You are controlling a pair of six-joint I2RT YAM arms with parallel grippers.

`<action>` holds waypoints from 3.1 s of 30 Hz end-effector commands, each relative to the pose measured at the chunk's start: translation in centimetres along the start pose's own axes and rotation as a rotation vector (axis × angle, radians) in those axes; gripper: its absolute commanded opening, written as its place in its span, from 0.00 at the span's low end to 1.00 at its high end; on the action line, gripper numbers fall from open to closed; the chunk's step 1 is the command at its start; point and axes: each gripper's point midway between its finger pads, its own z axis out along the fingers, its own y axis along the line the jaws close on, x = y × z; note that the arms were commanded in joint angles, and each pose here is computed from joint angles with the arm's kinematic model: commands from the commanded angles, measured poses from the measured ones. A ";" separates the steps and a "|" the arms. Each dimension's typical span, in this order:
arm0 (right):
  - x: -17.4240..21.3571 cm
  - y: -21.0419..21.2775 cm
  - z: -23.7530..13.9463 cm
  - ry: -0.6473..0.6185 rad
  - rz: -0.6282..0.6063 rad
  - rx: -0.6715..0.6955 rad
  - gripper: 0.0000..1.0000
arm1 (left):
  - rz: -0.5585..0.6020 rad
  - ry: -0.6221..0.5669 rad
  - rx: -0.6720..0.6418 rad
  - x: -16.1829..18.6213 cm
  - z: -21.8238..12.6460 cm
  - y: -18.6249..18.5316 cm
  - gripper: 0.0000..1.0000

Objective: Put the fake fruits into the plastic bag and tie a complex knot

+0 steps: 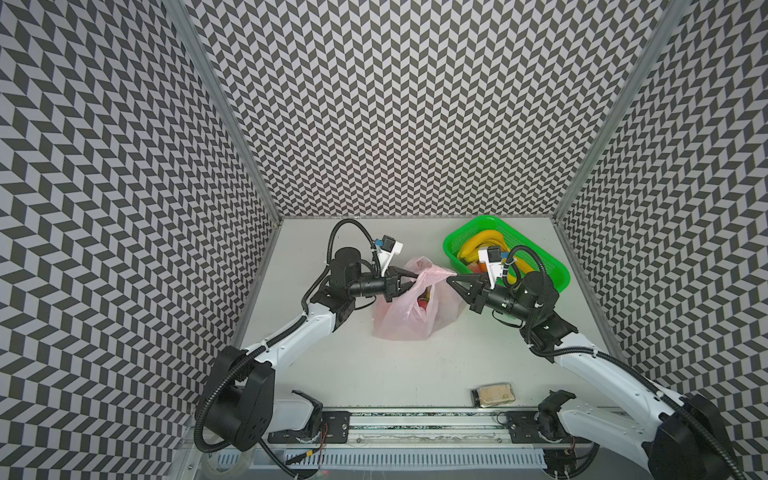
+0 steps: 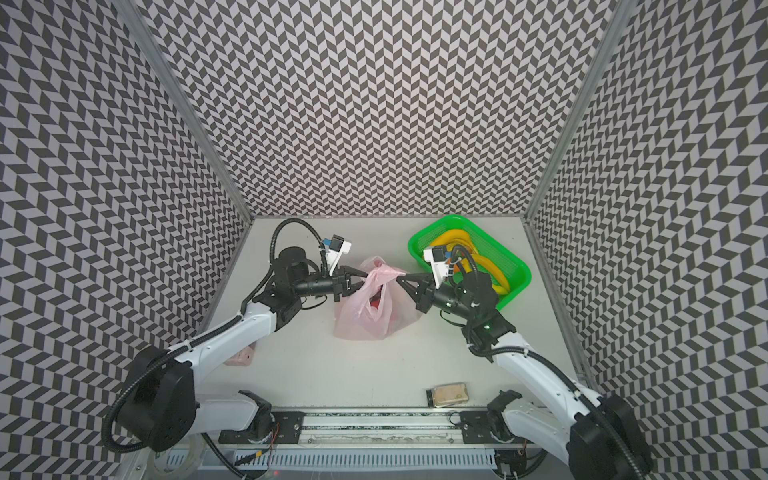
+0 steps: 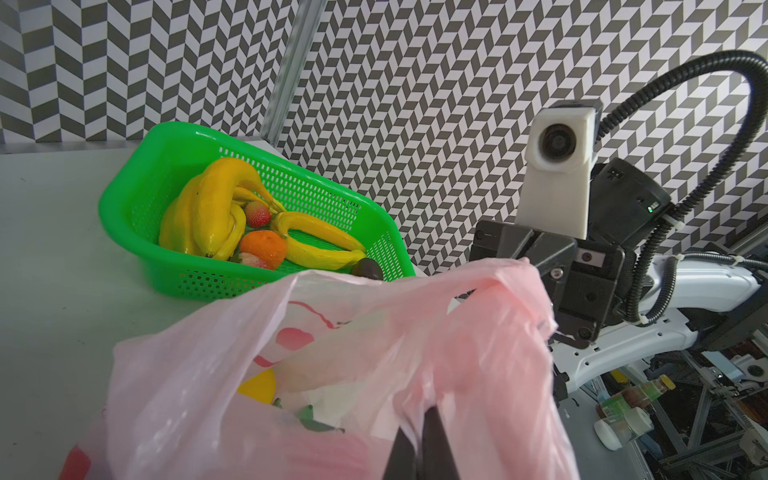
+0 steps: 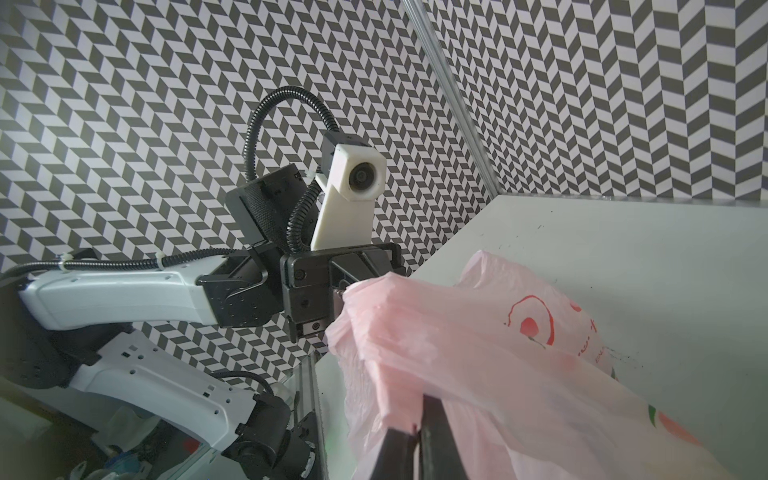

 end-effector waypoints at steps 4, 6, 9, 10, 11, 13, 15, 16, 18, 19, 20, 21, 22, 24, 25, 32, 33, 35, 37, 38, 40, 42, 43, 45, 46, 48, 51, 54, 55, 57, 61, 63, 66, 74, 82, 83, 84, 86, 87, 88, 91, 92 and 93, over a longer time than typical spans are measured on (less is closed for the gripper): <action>-2.3 1.1 -0.6 -0.070 -0.064 0.008 0.00 | 0.045 -0.014 -0.010 -1.3 -0.1 -0.5 0.00; -2.1 0.7 -0.9 -0.069 -0.062 0.039 0.00 | 0.045 -0.018 -0.021 -1.4 -0.4 -0.3 0.00; -1.6 -0.4 -1.5 -0.069 -0.047 0.105 0.00 | 0.043 -0.024 -0.036 -1.6 -0.9 0.0 0.00; -1.3 -0.6 -1.8 -0.070 -0.043 0.124 0.00 | 0.041 -0.026 -0.043 -1.7 -1.1 0.1 0.00; -1.0 -1.0 -2.0 -0.070 -0.037 0.143 0.00 | 0.038 -0.027 -0.048 -1.7 -1.2 0.2 0.00; -0.3 -1.6 -2.5 -0.069 -0.026 0.175 0.00 | 0.048 -0.030 -0.065 -1.8 -1.5 0.5 0.00; 0.5 -2.4 -3.0 -0.063 -0.008 0.213 0.00 | 0.051 -0.029 -0.084 -1.6 -1.8 0.9 0.00; 0.9 -2.9 -3.2 -0.056 -0.001 0.235 0.00 | 0.046 -0.027 -0.098 -1.5 -1.9 1.2 0.00; 1.8 -3.9 -3.7 -0.042 0.013 0.280 0.00 | 0.042 -0.023 -0.128 -1.2 -2.2 1.8 0.00; 2.3 -4.2 -3.9 -0.035 0.018 0.294 0.00 | 0.039 -0.023 -0.143 -1.1 -2.4 2.1 0.00; 2.6 -4.6 -4.1 -0.030 0.025 0.308 0.00 | 0.036 -0.020 -0.153 -0.9 -2.4 2.4 0.00; 3.0 -4.8 -4.2 -0.021 0.031 0.315 0.00 | 0.033 -0.020 -0.164 -0.8 -2.6 2.6 0.00; 3.3 -5.0 -4.3 -0.016 0.035 0.325 0.00 | 0.031 -0.020 -0.174 -0.6 -2.7 2.8 0.00; 3.8 -5.3 -4.4 0.000 0.040 0.332 0.00 | 0.029 -0.015 -0.192 -0.4 -2.8 3.1 0.00; 4.0 -5.4 -4.5 0.006 0.039 0.333 0.00 | 0.028 -0.011 -0.203 -0.2 -2.9 3.4 0.00; 2.9 -1.7 -4.2 0.040 0.010 0.111 0.00 | 0.022 0.010 -0.187 0.8 -3.0 3.1 0.00; 2.8 -1.0 -4.2 0.049 0.010 0.067 0.12 | 0.023 0.010 -0.183 0.9 -3.0 3.0 0.00; 2.3 0.0 -4.3 0.058 0.011 0.010 0.36 | 0.025 0.008 -0.176 0.9 -3.0 2.8 0.00; 2.0 0.8 -4.5 0.062 0.023 -0.046 0.56 | 0.028 0.006 -0.169 0.9 -3.0 2.7 0.00; 1.9 0.7 -4.7 0.059 0.046 -0.056 0.65 | 0.028 0.005 -0.167 0.9 -2.9 2.6 0.00; 1.9 0.5 -4.9 0.048 0.102 -0.091 0.76 | 0.032 0.006 -0.158 0.9 -2.8 2.4 0.00; 2.1 0.5 -4.8 0.052 0.154 -0.128 0.78 | 0.033 0.005 -0.157 0.7 -2.8 2.4 0.00; 2.3 0.4 -4.7 0.062 0.178 -0.136 0.78 | 0.035 0.005 -0.156 0.7 -2.8 2.4 0.00; 2.6 0.4 -4.4 0.097 0.197 -0.158 0.78 | 0.035 0.006 -0.156 0.7 -2.7 2.4 0.00; 2.7 0.4 -4.1 0.112 0.200 -0.165 0.78 | 0.036 0.005 -0.156 0.6 -2.7 2.4 0.00; 3.0 0.2 -3.8 0.133 0.224 -0.176 0.78 | 0.035 0.007 -0.154 0.6 -2.7 2.4 0.00; 3.2 -0.1 -3.5 0.134 0.256 -0.181 0.75 | 0.034 0.005 -0.154 0.5 -2.6 2.4 0.00; 3.2 0.1 -3.0 0.132 0.266 -0.195 0.71 | 0.033 0.008 -0.152 0.7 -2.5 2.4 0.00; 3.2 0.1 -2.8 0.132 0.265 -0.199 0.69 | 0.034 0.009 -0.150 0.6 -2.4 2.4 0.00; 3.1 0.1 -2.5 0.130 0.268 -0.197 0.68 | 0.033 0.010 -0.150 0.7 -2.3 2.4 0.00; 2.6 -0.7 -1.9 0.108 0.285 -0.176 0.64 | 0.034 0.011 -0.148 0.7 -2.3 2.3 0.00; 2.3 -0.8 -1.8 0.092 0.292 -0.175 0.63 | 0.035 0.009 -0.149 0.6 -2.3 2.3 0.00; 1.7 -1.2 -1.5 0.067 0.292 -0.160 0.61 | 0.032 0.011 -0.144 0.7 -2.2 2.3 0.00; 0.7 -2.0 -0.7 0.040 0.301 -0.150 0.54 | 0.036 0.009 -0.142 0.6 -2.0 2.2 0.00; 0.6 -2.9 -0.4 0.029 0.326 -0.102 0.27 | 0.038 0.009 -0.140 0.6 -2.0 2.1 0.00; 0.6 -3.1 -0.5 0.026 0.321 -0.090 0.21 | 0.038 0.010 -0.140 0.7 -2.0 2.1 0.00; 0.6 -3.3 -0.5 0.023 0.319 -0.079 0.13 | 0.040 0.010 -0.141 0.6 -2.0 2.1 0.00; 0.5 -3.5 -0.7 0.017 0.310 -0.061 0.00 | 0.042 0.011 -0.146 0.7 -2.1 2.1 0.00; 0.5 -3.6 -0.8 0.017 0.305 -0.051 0.00 | 0.044 0.011 -0.152 0.7 -2.2 2.2 0.00; 0.6 -3.7 -0.8 0.019 0.300 -0.039 0.00 | 0.045 0.010 -0.157 0.7 -2.2 2.2 0.00; 0.7 -4.3 -1.2 0.026 0.279 0.007 0.00 | 0.048 0.000 -0.176 0.3 -2.7 2.4 0.00; 0.9 -4.6 -1.5 0.026 0.274 0.030 0.00 | 0.049 -0.004 -0.183 0.2 -2.9 2.5 0.00; 1.0 -4.9 -1.7 0.028 0.271 0.047 0.00 | 0.053 -0.008 -0.186 0.1 -3.1 2.5 0.00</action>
